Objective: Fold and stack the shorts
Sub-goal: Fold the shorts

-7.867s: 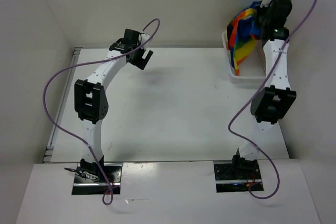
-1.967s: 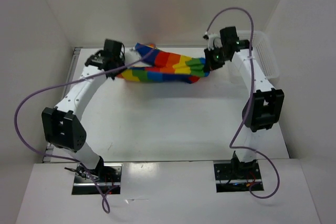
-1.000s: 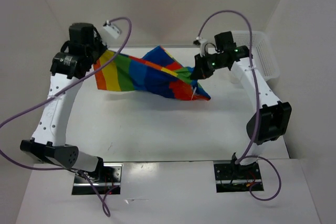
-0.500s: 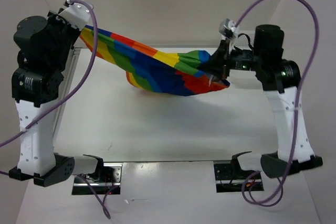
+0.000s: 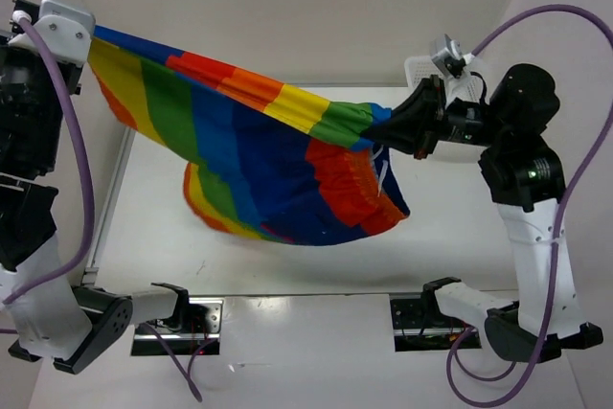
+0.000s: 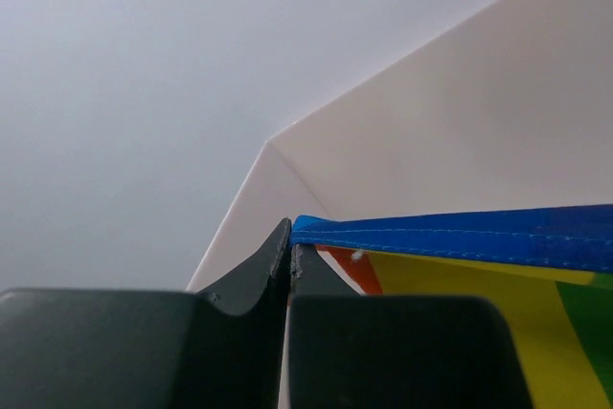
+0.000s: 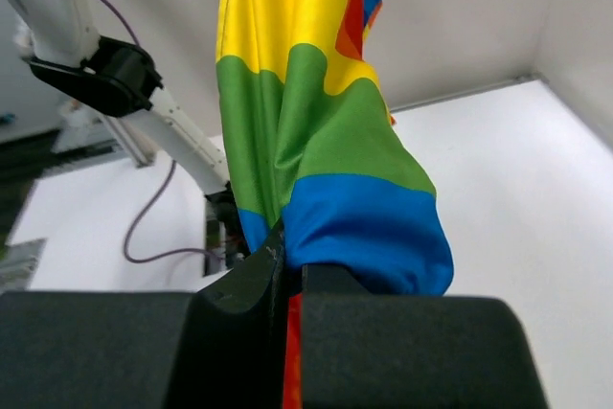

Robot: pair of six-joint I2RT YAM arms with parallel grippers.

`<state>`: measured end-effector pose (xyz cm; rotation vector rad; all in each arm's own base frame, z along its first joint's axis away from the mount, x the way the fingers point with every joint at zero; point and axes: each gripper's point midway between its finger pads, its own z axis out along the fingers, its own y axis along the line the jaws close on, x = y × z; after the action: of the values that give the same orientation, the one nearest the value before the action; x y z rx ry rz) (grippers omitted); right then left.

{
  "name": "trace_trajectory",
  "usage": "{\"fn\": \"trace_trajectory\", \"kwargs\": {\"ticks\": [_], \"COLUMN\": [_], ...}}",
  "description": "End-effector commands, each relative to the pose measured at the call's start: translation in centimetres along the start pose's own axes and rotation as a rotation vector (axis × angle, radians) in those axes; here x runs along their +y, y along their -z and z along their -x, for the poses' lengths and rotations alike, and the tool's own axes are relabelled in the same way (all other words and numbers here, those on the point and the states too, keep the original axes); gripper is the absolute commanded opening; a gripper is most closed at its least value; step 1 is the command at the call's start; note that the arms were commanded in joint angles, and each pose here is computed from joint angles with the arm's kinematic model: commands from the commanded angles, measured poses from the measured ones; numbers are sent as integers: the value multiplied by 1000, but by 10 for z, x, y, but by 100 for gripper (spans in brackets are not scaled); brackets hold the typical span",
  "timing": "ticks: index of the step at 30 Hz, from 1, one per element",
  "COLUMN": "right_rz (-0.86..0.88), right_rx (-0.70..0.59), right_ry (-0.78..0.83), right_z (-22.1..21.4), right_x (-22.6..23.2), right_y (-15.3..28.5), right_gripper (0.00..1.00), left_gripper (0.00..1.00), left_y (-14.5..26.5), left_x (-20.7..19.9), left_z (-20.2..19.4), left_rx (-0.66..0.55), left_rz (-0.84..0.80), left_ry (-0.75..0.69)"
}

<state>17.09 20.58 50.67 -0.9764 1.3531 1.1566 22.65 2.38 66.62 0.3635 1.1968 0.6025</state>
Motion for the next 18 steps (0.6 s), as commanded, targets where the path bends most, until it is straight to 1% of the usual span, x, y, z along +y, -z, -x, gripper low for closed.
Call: {"fn": "trace_trajectory", "kwargs": {"ticks": [1, 2, 4, 5, 6, 7, 8, 10, 11, 12, 13, 15, 16, 17, 18], "right_rz": [30, 37, 35, 31, 26, 2, -40, -85, -116, -146, -183, -270, -294, -320, -366], "right_rx": [29, 37, 44, 57, 73, 81, 99, 135, 148, 156, 130, 122, 130, 125, 136], "right_ry": [-231, -259, -305, -338, -382, -404, -456, -495, -533, -550, -546, -562, -561, -547, -575], "right_z": [-27, -33, -44, -53, -67, -77, -95, -126, -142, -158, -158, -171, -178, -178, -192], "right_x": [-17, -24, -42, -56, -65, -78, -100, -125, -144, -156, -170, -199, -207, -219, -234], "right_y": [-4, -8, -14, -20, -22, -23, -24, -23, -22, -24, -23, -21, -20, -18, -15], "right_gripper": [0, 0, 0, 0, 0, 0, 0, 0, 0, 0, 0, 0, 0, 0, 0], "left_gripper": [0, 0, 0, 0, 0, 0, 0, 0, 0, 0, 0, 0, 0, 0, 0], "left_y": [8, -15, -46, -72, -85, -108, -120, -139, -159, -169, -189, -208, -225, -234, -241], "left_x": [74, 58, 27, -1, -16, -40, -59, -88, -113, -128, -157, -168, -205, -211, -188], "left_z": [-9, -17, -37, -57, -62, -79, -92, -113, -135, -146, -172, -176, -211, -216, -186], "left_rx": [111, 127, 177, 226, 225, 260, 281, 320, 350, 363, 403, 393, 457, 458, 374], "left_rz": [379, 338, 249, 180, 135, 89, 40, -21, -59, -80, -128, -131, -202, -204, -135], "left_ry": [-22, -29, -40, -38, -29, -33, -21, -18, -29, -25, -39, -27, -47, -48, -20]}}
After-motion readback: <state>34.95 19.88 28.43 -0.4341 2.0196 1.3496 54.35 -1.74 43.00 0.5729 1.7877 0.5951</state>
